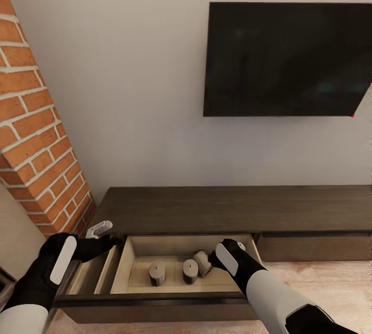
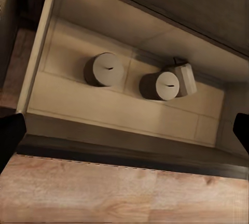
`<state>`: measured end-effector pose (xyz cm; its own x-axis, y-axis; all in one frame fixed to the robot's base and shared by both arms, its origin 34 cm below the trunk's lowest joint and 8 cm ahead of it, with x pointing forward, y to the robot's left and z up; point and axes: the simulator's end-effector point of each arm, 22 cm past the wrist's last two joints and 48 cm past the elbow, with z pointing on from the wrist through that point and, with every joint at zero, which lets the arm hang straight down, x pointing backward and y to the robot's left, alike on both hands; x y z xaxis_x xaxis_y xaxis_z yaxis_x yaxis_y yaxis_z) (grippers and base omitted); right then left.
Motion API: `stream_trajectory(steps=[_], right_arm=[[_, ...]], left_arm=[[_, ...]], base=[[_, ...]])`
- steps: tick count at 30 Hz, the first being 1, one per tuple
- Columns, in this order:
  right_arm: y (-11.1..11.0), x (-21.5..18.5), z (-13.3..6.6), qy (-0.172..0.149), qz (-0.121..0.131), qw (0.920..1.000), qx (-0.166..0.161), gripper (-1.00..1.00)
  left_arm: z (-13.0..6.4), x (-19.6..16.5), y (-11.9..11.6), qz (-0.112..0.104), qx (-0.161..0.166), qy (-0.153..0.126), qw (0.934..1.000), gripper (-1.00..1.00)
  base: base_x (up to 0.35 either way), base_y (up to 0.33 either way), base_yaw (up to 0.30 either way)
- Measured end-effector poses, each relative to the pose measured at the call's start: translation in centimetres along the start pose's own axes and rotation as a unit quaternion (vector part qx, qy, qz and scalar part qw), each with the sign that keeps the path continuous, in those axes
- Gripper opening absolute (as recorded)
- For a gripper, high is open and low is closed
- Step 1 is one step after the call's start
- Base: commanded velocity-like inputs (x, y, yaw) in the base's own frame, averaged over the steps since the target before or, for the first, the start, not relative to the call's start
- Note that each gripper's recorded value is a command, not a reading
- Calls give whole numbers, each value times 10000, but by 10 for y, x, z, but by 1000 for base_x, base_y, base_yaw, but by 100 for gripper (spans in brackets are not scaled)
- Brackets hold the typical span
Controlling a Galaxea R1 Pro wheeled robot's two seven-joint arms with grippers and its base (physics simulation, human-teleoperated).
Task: Place each of the two pumpkins and all three candles from the living room inside a cabinet in the living room (use any cabinet), then make sure every cabinet is closed, and position the cauldron so it is next to a table in the living room.
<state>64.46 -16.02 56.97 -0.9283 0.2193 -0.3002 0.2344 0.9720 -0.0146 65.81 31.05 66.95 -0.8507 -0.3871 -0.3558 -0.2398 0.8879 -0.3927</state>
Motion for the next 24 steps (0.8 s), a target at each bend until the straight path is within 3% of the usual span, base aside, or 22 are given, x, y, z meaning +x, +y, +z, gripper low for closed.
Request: stream_trajectory(steps=[8,15,24], right_arm=[[-1,-6,-13,-18,8,10000,9,100],[-6,-27,-24,-398,201,9990,47,100],[-5,-34,-39,-456,219,9987,45,100]], left_arm=[[-12,-6,-6,0,-1,1,10000,100],[-22,-11,-11,2,-5,3,10000,100],[-34,-17,-17,2,-7,4,10000,100]], base=[[-61,0,0],[-4,0,0],[-178,0,0]])
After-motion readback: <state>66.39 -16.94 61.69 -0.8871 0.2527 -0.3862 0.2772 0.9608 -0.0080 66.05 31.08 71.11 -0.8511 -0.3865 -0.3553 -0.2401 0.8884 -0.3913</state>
